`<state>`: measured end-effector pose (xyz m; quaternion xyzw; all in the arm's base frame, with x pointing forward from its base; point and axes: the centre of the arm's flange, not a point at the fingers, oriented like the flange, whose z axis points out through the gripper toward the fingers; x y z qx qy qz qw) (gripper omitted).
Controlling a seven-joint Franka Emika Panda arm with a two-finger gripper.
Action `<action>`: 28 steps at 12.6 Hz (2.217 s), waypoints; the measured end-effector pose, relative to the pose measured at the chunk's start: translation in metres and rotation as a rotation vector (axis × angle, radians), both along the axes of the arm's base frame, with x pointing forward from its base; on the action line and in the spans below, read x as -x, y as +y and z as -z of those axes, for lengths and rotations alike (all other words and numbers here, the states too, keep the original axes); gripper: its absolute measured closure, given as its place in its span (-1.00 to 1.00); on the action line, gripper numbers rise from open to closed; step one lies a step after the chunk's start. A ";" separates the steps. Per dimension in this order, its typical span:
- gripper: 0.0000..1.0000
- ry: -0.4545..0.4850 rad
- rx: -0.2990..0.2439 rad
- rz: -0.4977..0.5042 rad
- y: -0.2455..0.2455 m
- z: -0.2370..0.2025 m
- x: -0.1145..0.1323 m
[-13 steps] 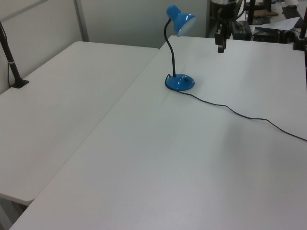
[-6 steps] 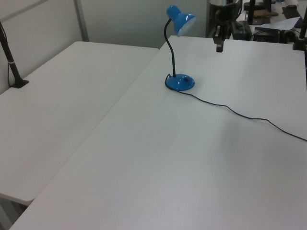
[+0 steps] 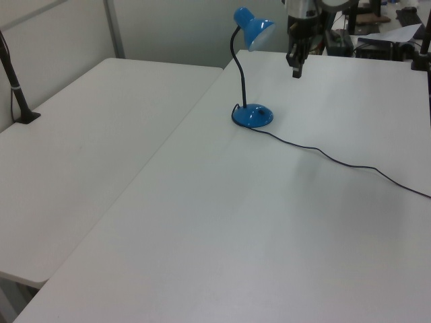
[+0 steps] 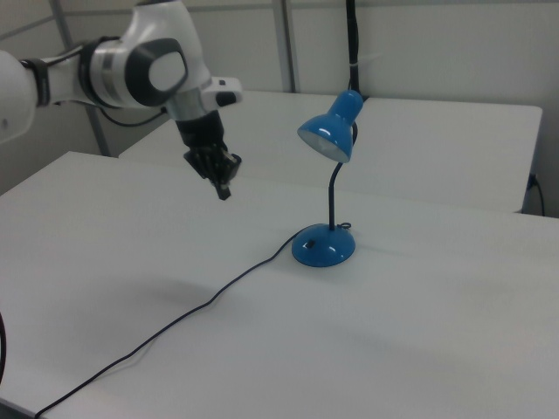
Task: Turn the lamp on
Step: 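Move the gripper down toward the switch on the blue lamp base, then press the gripper fingertips down on the switch atop the lamp base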
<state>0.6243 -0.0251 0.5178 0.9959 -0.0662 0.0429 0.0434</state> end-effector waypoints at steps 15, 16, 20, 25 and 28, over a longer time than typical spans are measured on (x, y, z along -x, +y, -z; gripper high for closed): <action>0.98 -0.362 -0.089 0.352 -0.061 0.157 -0.072; 0.98 -0.381 -0.092 0.350 -0.061 0.159 -0.074; 0.98 -0.431 -0.100 0.348 -0.065 0.176 -0.079; 0.98 -0.441 -0.081 0.342 -0.077 0.179 -0.080; 0.98 -0.443 -0.067 0.316 -0.078 0.178 -0.081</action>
